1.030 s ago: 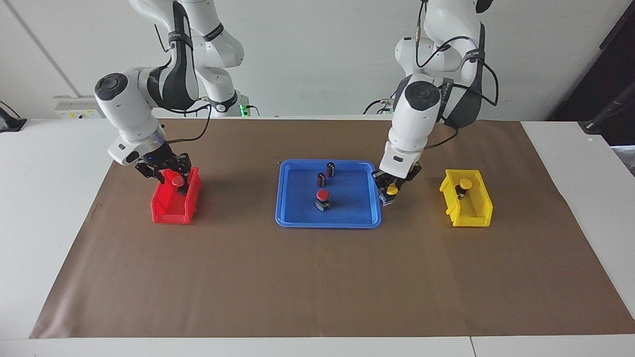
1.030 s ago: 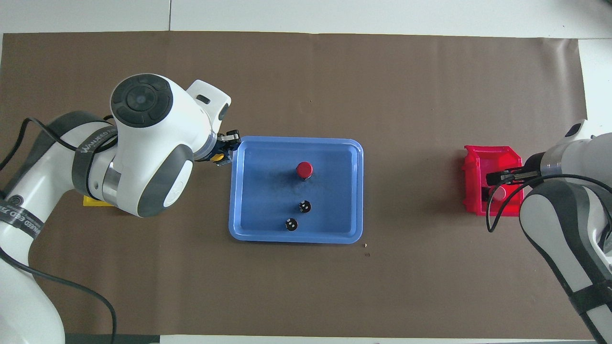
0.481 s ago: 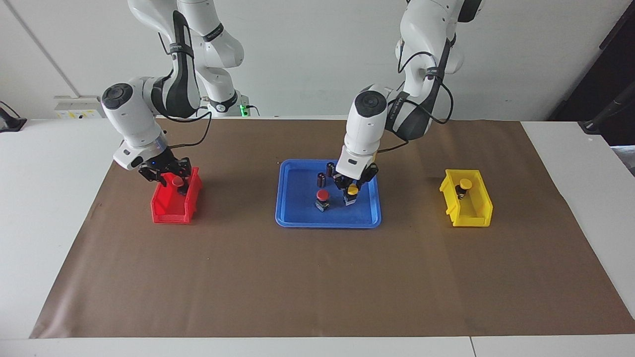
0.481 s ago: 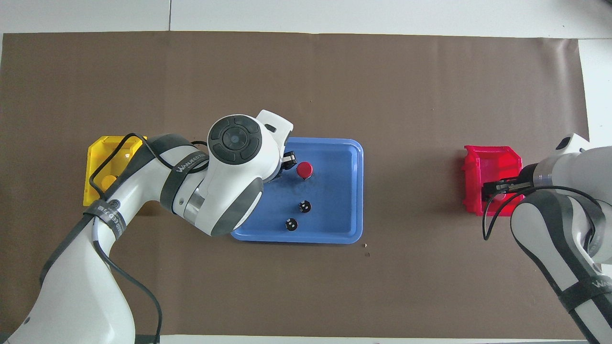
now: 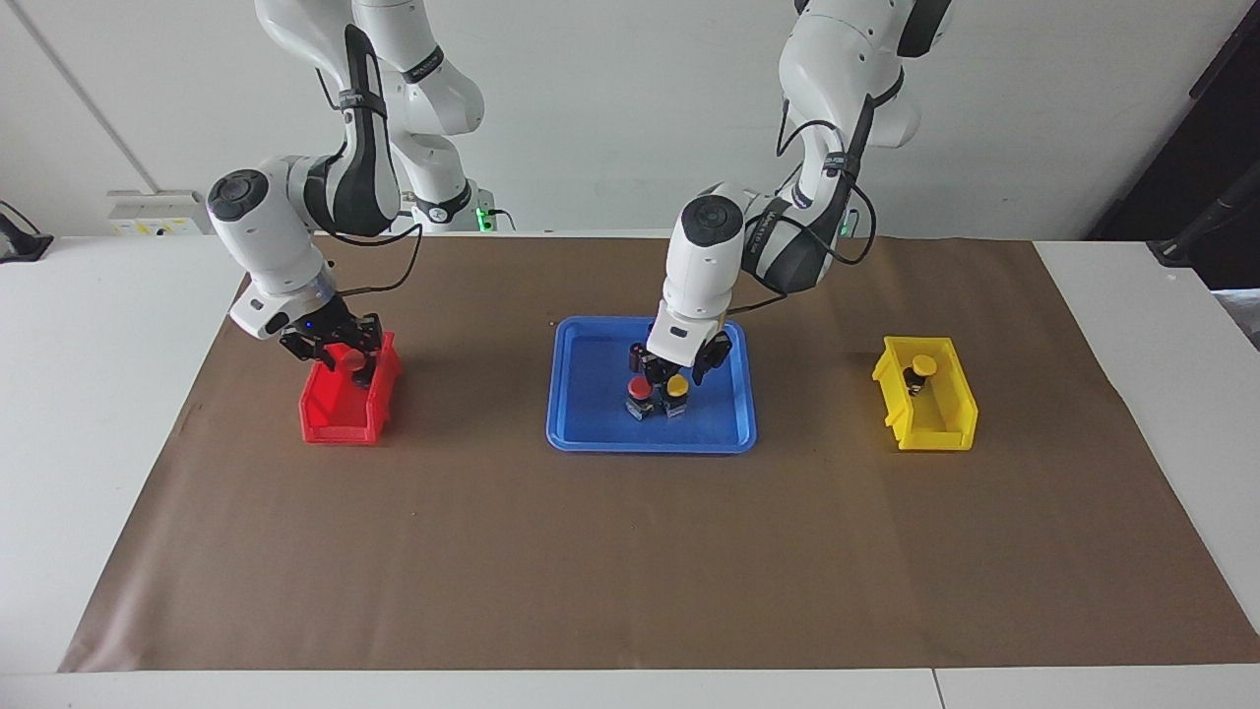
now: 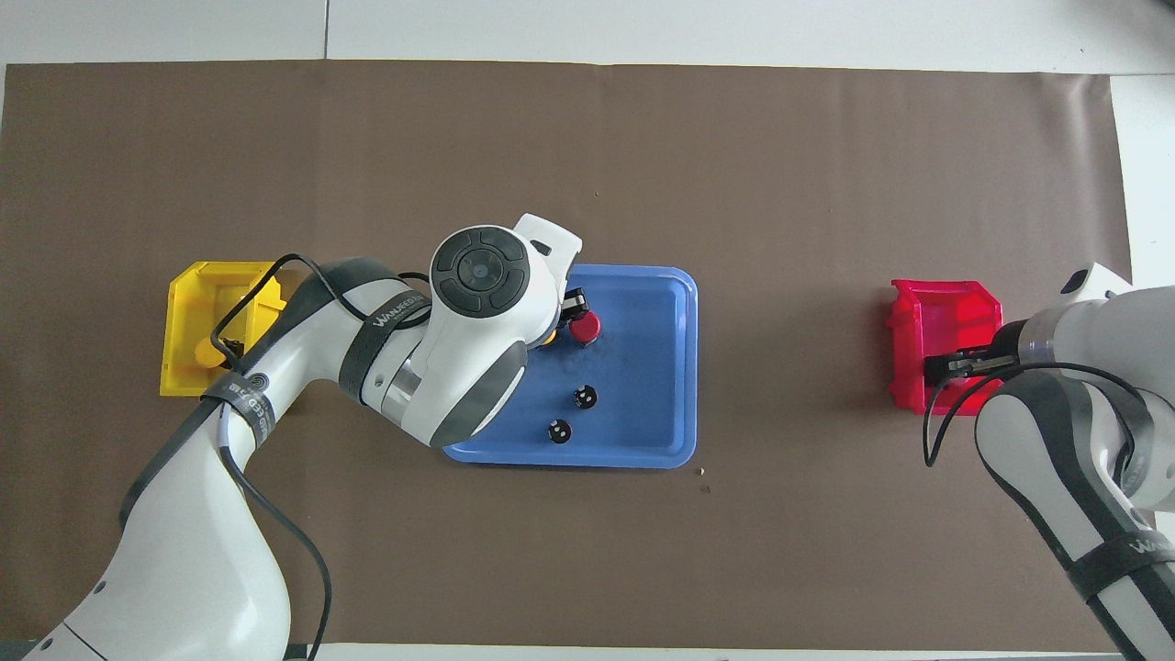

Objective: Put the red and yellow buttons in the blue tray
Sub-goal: 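Place the yellow button in the tray with the left gripper, then place the second red button in the tray with the right gripper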

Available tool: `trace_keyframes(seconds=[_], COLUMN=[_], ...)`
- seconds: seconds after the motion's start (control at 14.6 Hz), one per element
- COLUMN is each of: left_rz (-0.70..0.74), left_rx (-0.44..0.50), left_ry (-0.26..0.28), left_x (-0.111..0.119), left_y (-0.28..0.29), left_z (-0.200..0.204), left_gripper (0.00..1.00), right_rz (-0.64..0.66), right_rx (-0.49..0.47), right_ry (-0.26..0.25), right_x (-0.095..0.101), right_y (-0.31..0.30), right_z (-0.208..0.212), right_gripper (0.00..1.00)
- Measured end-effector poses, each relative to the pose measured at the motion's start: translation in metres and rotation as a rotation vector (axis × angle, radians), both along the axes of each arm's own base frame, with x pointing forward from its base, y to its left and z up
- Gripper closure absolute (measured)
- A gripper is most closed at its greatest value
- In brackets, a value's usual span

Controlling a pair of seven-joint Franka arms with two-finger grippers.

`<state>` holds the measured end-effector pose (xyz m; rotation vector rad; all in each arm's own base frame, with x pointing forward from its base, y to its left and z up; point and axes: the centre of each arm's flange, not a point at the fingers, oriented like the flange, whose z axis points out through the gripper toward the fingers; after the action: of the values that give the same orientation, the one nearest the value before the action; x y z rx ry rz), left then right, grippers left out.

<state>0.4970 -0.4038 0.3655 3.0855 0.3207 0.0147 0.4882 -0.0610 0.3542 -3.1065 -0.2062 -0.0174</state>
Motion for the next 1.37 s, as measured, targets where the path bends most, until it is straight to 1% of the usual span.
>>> trace_keyframes(seconds=[0.07,0.14,0.21,0.27,0.34,0.41,0.48,0.55,0.69,0.82,0.89,0.96,1.03,1.17,1.24,1.3,1.37], left_rz=[-0.002,0.001,0.009,0.016,0.013,-0.005,-0.050,-0.118,-0.224,-0.272,-0.298,-0.330,-0.356,-0.388,-0.392,-0.393,-0.397], left_rx=[0.000,0.000,-0.001,-0.001,0.005,0.019,0.036,0.049,0.059,0.054,0.053,0.053,0.054,0.054,0.055,0.057,0.059], left_ry=[-0.001,-0.003,-0.006,-0.009,-0.005,0.009,0.027,0.045,0.070,0.060,0.055,0.054,0.056,0.055,0.051,0.047,0.031], left_x=[0.001,0.004,0.009,0.016,0.025,0.033,0.042,0.052,0.074,0.087,0.087,0.085,0.081,0.072,0.069,0.067,0.064], left_y=[0.001,0.003,0.007,0.014,0.023,0.036,0.055,0.084,0.160,0.234,0.264,0.291,0.313,0.345,0.351,0.352,0.350], left_z=[0.000,0.002,0.006,0.014,0.027,0.043,0.061,0.079,0.110,0.140,0.154,0.168,0.180,0.199,0.203,0.200,0.191], left_gripper=[0.36,0.33,0.33,0.31,0.30,0.22,0.10,0.01,0.00,0.00,0.00,0.00,0.00,0.00,0.00,0.00,0.00], right_rz=[0.000,0.000,0.002,0.005,0.013,0.017,0.015,0.015,0.018,0.051,0.065,0.076,0.083,0.091,0.078,0.053,0.020], right_rx=[-0.001,-0.002,-0.003,-0.004,-0.004,-0.004,-0.004,-0.004,-0.004,-0.001,0.005,0.011,0.015,0.016,0.013,0.009,0.005], right_ry=[-0.005,-0.013,-0.015,-0.017,-0.016,-0.015,-0.015,-0.016,-0.017,-0.001,0.020,0.043,0.056,0.063,0.064,0.060,0.049], right_x=[-0.001,-0.003,-0.006,-0.008,-0.009,-0.010,-0.010,-0.011,-0.010,-0.005,0.001,0.013,0.025,0.052,0.064,0.077,0.088], right_y=[0.000,0.000,0.000,0.001,0.000,-0.001,-0.003,-0.004,-0.004,-0.007,-0.011,-0.014,-0.015,-0.003,0.013,0.038,0.072], right_z=[-0.002,-0.006,-0.010,-0.013,-0.015,-0.016,-0.016,-0.016,-0.015,-0.004,0.010,0.033,0.058,0.108,0.128,0.141,0.148], right_gripper=[0.35,0.36,0.36,0.40,0.40,0.45,0.57,0.57,0.58,0.58,0.58,0.58,0.58,0.58,0.58,0.58,0.58])
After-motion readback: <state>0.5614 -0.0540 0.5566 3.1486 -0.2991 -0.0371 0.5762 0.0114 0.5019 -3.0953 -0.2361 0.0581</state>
